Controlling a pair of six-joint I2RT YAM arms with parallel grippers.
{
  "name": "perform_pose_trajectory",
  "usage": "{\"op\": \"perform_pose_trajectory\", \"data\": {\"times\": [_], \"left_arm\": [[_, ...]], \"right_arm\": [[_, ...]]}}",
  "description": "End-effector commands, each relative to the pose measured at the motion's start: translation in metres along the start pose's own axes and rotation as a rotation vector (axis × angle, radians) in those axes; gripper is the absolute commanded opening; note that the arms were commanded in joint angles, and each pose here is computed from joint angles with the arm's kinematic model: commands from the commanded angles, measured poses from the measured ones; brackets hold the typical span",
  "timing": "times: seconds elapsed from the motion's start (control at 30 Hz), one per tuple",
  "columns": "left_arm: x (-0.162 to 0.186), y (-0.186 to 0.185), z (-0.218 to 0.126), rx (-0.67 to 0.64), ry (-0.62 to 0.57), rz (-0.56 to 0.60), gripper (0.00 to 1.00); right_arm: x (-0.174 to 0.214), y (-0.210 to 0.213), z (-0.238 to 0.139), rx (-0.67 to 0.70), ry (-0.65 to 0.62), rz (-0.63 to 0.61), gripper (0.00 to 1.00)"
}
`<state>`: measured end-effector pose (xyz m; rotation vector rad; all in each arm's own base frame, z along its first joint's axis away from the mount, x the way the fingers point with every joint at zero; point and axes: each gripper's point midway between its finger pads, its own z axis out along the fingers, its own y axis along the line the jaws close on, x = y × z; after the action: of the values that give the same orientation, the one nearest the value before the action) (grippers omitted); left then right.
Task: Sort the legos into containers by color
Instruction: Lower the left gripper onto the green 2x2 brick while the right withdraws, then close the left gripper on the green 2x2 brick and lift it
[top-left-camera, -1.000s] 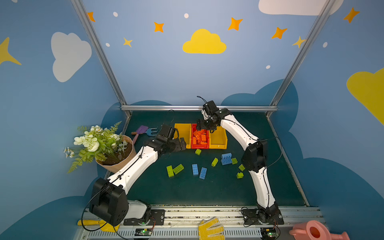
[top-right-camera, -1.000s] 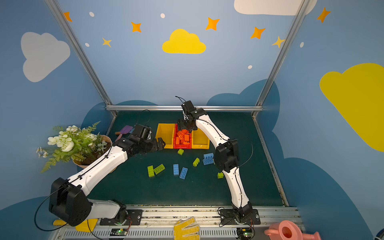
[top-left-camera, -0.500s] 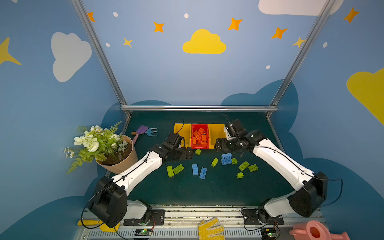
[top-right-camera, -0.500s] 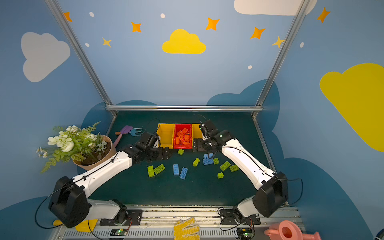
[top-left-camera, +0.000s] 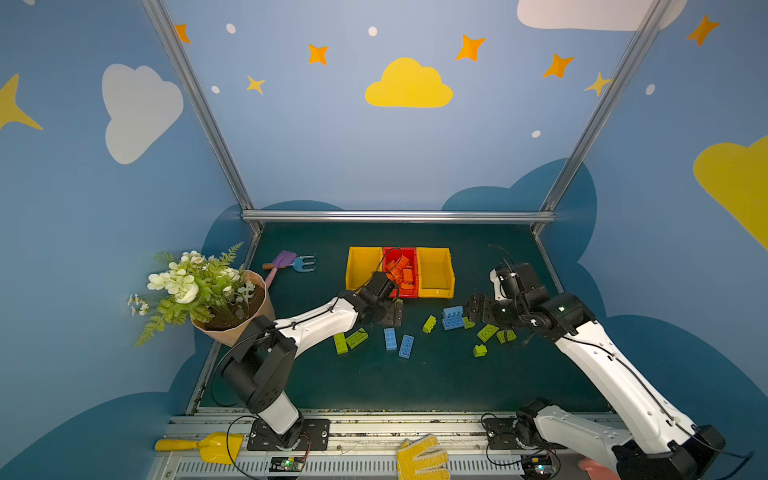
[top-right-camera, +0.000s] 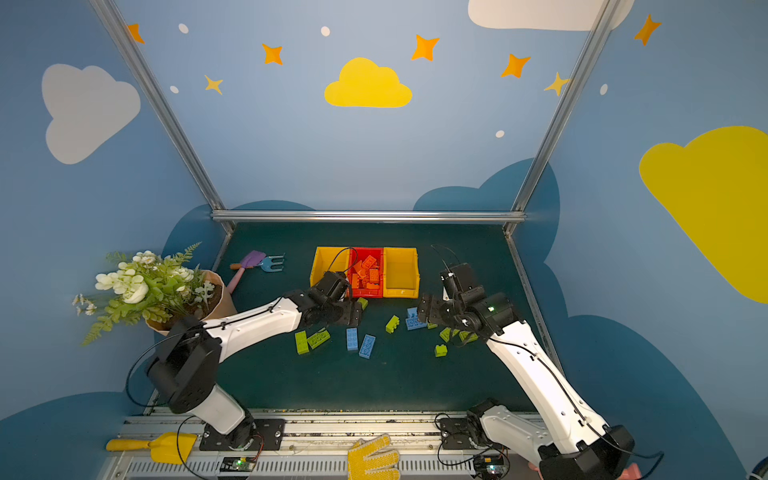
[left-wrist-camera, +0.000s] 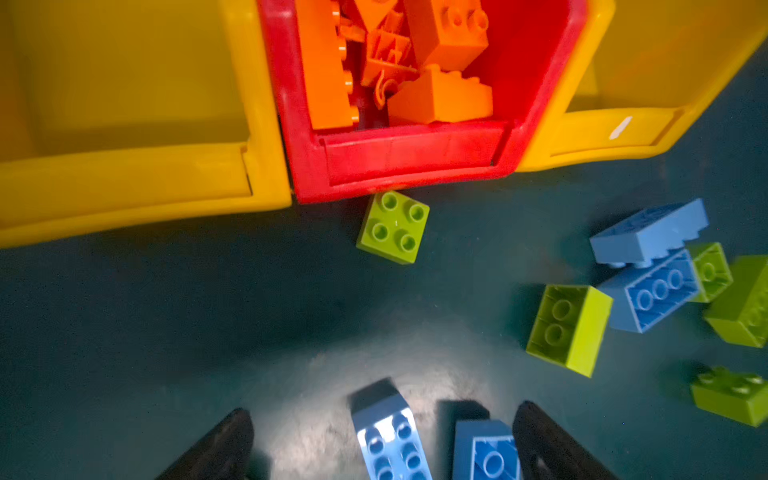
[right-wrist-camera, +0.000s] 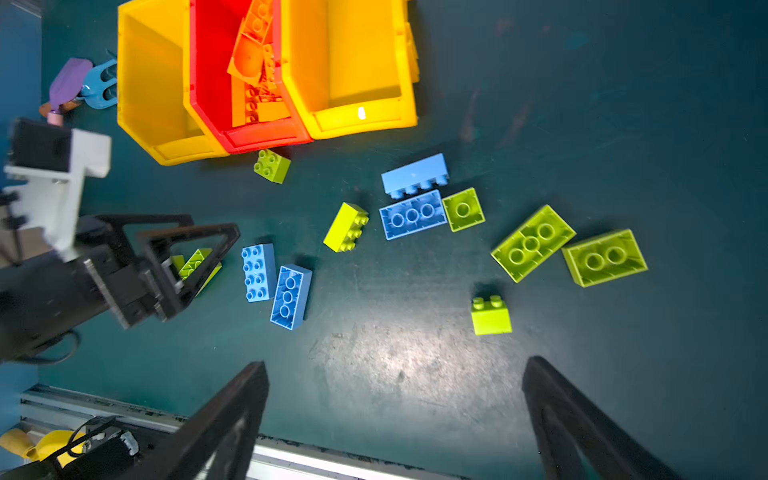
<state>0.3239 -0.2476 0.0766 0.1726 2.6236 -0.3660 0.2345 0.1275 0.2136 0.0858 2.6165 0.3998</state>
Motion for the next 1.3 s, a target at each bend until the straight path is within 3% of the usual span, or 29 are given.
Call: {"op": "perform_pose_trajectory", "data": {"times": [0.0, 0.2, 0.33, 0.67, 0.93, 1.1, 1.27], "left_arm": [[-0.028, 0.001, 0.014, -0.058, -0.095, 0.062, 0.94], [-0.036, 0.0, 0.042, -0.092, -0.096, 0.13, 0.89], [-0.038, -0.003, 0.057, -0.073, -0.087, 0.149, 0.76], [-0.037, -0.013, 0.078, -0.032, -0.052, 0.151, 0.7], [-0.027, -0.02, 0.084, -0.004, 0.0, 0.163, 0.53], [-0.02, -0.022, 0.08, -0.017, 0.016, 0.16, 0.34], [-0.011, -0.023, 0.078, -0.033, 0.032, 0.169, 0.28]], "right_arm": [[0.006, -0.009, -0.011, 0.013, 0.026, -0.004, 0.93], [0.005, -0.023, -0.017, 0.013, 0.006, 0.026, 0.93], [0.003, -0.032, -0.014, 0.023, 0.015, 0.043, 0.93], [0.004, -0.048, -0.024, 0.045, 0.012, 0.091, 0.94], [0.005, -0.054, -0.029, 0.056, 0.0, 0.113, 0.94], [0.006, -0.055, -0.029, 0.061, -0.002, 0.117, 0.94], [0.009, -0.054, -0.028, 0.046, -0.004, 0.131, 0.93]]}}
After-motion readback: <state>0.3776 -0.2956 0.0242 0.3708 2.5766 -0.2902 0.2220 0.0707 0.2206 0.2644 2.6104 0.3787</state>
